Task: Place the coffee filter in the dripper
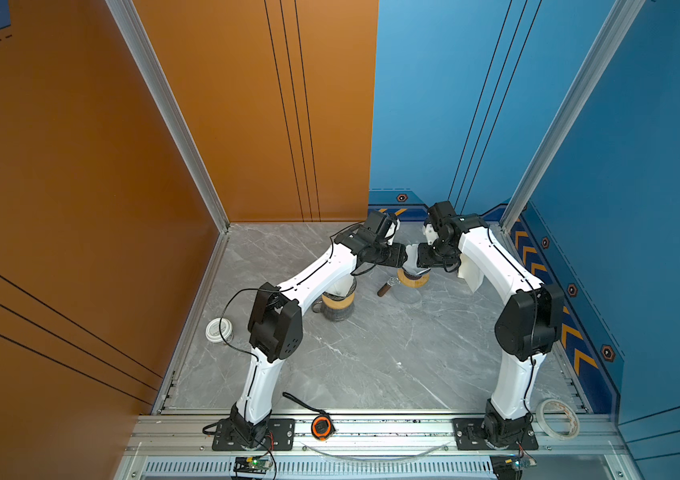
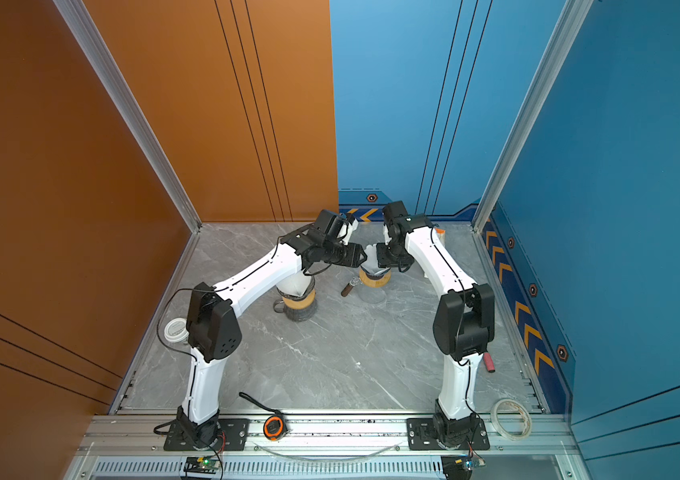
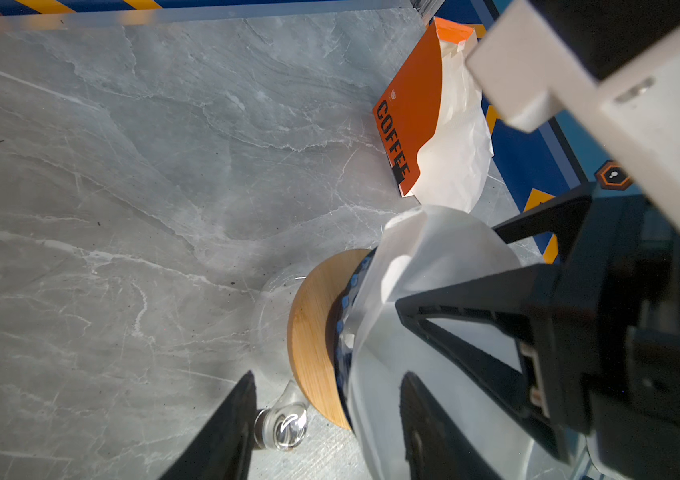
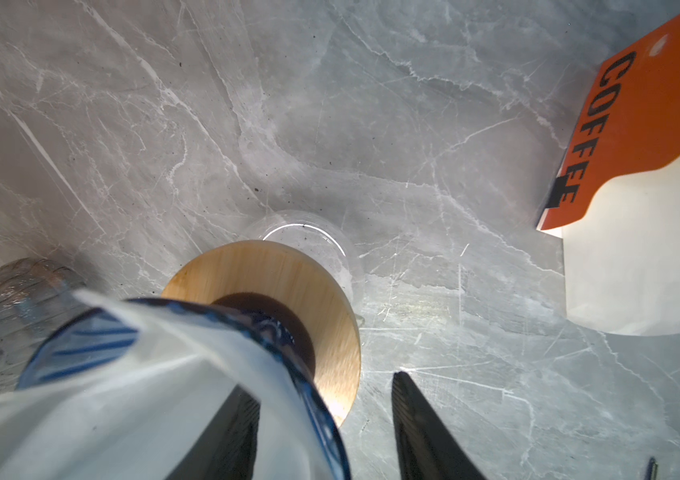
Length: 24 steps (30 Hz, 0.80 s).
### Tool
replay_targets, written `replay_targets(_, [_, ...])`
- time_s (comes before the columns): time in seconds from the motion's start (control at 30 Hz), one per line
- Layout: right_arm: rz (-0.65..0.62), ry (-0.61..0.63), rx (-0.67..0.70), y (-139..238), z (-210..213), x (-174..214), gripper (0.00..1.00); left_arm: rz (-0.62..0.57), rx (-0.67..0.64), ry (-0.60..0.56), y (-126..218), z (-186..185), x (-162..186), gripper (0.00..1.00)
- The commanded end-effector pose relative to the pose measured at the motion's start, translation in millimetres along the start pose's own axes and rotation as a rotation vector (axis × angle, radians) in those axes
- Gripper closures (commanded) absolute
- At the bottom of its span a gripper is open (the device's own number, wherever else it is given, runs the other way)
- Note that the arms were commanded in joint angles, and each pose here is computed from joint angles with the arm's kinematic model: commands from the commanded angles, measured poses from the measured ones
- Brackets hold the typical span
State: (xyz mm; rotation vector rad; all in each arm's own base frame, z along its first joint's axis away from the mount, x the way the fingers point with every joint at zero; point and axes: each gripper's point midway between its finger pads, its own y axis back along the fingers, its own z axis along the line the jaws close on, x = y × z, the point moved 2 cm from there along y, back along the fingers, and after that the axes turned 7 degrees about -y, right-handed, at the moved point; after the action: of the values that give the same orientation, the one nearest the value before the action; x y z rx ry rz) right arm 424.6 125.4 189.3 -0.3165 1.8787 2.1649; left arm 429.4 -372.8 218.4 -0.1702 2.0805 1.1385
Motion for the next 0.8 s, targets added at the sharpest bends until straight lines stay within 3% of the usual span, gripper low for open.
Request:
replay_targets(0.0, [-0.074, -0.012, -0.04, 33.5, 3.2, -7.7, 0.47, -0.049, -0.002, -0.011, 26.3, -5.4, -17.4, 0.4])
replay_targets(0.43, [-0.189, -0.005, -0.025, 76.3, -4.6, -13.0, 0.41, -0.164, -0.023, -0.076, 81.9, -18.6, -43.1, 0.29])
replay_targets(0.63, [-0.277, -0.021, 0.056, 108.7, -32.7, -9.6, 0.42, -0.226, -0.051, -0.138, 122.3, -26.1, -47.9, 0.15])
replay_targets(0.67, [-0.294, -0.019, 0.075, 113.7, -37.6, -9.5, 0.42, -0.232, -0.055, -0.15, 127.2, -27.8, -46.7, 0.08])
replay_targets(0.77, [-0.297, -0.026, 0.137, 110.9, -59.3, 2.9, 0.46, -0.258, -0.061, -0.198, 143.1, -36.3, -39.3, 0.01])
